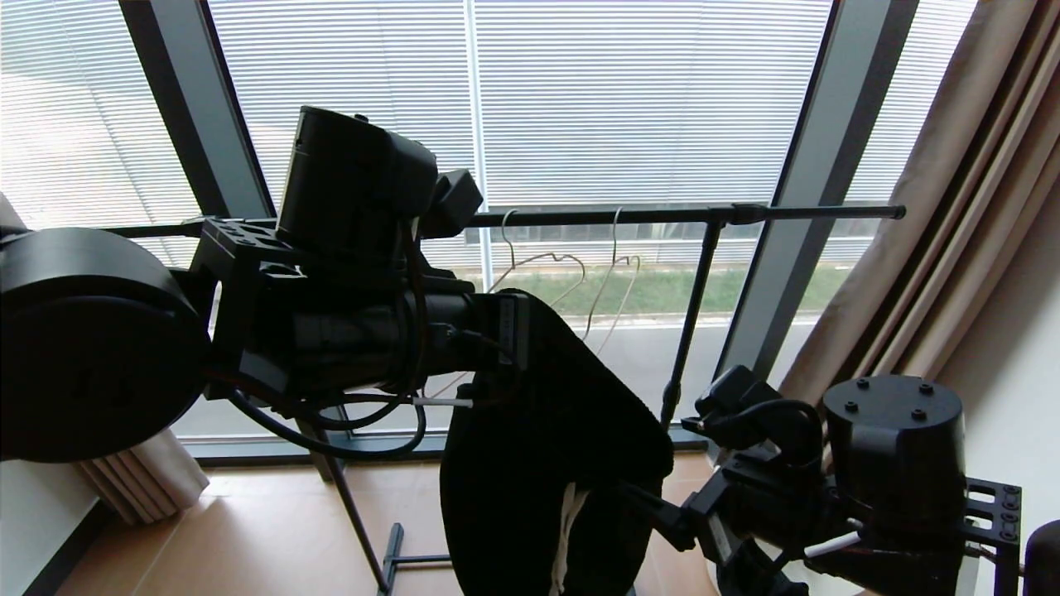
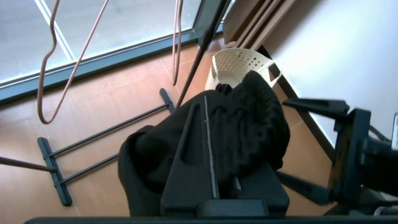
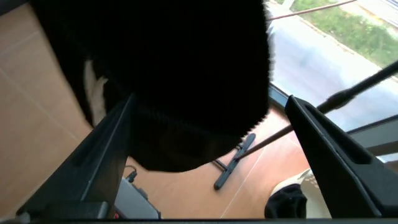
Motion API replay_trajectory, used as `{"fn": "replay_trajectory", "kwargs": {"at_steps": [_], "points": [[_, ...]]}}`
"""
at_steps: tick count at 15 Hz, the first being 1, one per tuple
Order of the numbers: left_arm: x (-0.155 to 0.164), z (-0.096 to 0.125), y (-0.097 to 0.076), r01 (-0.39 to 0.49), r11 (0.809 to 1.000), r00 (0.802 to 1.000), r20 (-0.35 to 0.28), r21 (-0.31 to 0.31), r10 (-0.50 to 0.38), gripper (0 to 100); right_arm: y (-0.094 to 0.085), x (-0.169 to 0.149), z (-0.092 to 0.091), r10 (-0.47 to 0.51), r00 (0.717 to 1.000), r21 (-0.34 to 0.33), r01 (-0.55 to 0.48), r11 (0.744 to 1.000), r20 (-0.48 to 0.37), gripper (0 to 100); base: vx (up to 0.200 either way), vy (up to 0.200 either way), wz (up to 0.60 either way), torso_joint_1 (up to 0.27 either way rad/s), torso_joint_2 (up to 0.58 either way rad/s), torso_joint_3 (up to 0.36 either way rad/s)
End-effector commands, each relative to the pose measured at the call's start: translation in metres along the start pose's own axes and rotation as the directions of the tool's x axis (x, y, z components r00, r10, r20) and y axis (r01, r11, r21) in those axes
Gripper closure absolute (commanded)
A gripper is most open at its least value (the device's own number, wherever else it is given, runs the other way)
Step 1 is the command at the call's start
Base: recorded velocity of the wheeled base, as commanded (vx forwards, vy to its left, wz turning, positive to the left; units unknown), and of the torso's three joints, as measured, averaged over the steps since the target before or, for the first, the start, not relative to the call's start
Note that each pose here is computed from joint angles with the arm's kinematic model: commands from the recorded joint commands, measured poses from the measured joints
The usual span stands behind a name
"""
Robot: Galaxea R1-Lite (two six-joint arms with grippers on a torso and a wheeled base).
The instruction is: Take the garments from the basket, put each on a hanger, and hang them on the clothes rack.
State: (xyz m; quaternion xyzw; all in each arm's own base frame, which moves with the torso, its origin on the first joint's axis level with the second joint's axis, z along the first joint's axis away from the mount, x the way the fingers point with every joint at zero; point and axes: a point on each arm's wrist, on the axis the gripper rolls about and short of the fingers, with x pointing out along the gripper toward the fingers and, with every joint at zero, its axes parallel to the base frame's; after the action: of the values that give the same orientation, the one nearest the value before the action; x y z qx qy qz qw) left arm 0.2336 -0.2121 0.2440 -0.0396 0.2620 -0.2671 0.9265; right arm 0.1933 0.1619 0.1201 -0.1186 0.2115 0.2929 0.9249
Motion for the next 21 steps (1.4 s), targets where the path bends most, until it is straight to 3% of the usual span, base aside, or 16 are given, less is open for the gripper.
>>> {"fn": "replay_trajectory", "kwargs": {"at_steps": [1, 4, 14, 21], "points": [[0.0, -0.004, 0.001, -0.001, 1.0, 1.0, -0.013, 0.012, 0.001, 100, -0.013, -0.002, 0.005, -0.044, 0.999, 0.025, 0.044, 0.999, 0.021, 0, 0.0, 0.0, 0.0, 0.0, 0.0, 0.0], [0.001, -0.01, 0.003, -0.003, 0.999, 1.0, -0.029, 0.05, 0.005, 100, -0.024, -0.021, 0.013, -0.006, 0.996, 0.025, 0.004, 1.0, 0.084, 0, 0.0, 0.0, 0.0, 0.0, 0.0, 0.0], [-0.004, -0.009, 0.0, 0.013, 0.997, 1.0, -0.021, 0.081, -0.011, 100, -0.016, -0.001, -0.001, 0.038, 0.999, 0.0, -0.038, 0.999, 0.002, 0, 0.0, 0.0, 0.0, 0.0, 0.0, 0.0], [-0.007, -0.013, -0.004, 0.03, 0.995, 0.999, -0.028, 0.093, -0.027, 100, -0.017, 0.025, -0.011, 0.049, 0.998, 0.047, -0.047, 0.998, -0.034, 0, 0.0, 0.0, 0.0, 0.0, 0.0, 0.0]]}}
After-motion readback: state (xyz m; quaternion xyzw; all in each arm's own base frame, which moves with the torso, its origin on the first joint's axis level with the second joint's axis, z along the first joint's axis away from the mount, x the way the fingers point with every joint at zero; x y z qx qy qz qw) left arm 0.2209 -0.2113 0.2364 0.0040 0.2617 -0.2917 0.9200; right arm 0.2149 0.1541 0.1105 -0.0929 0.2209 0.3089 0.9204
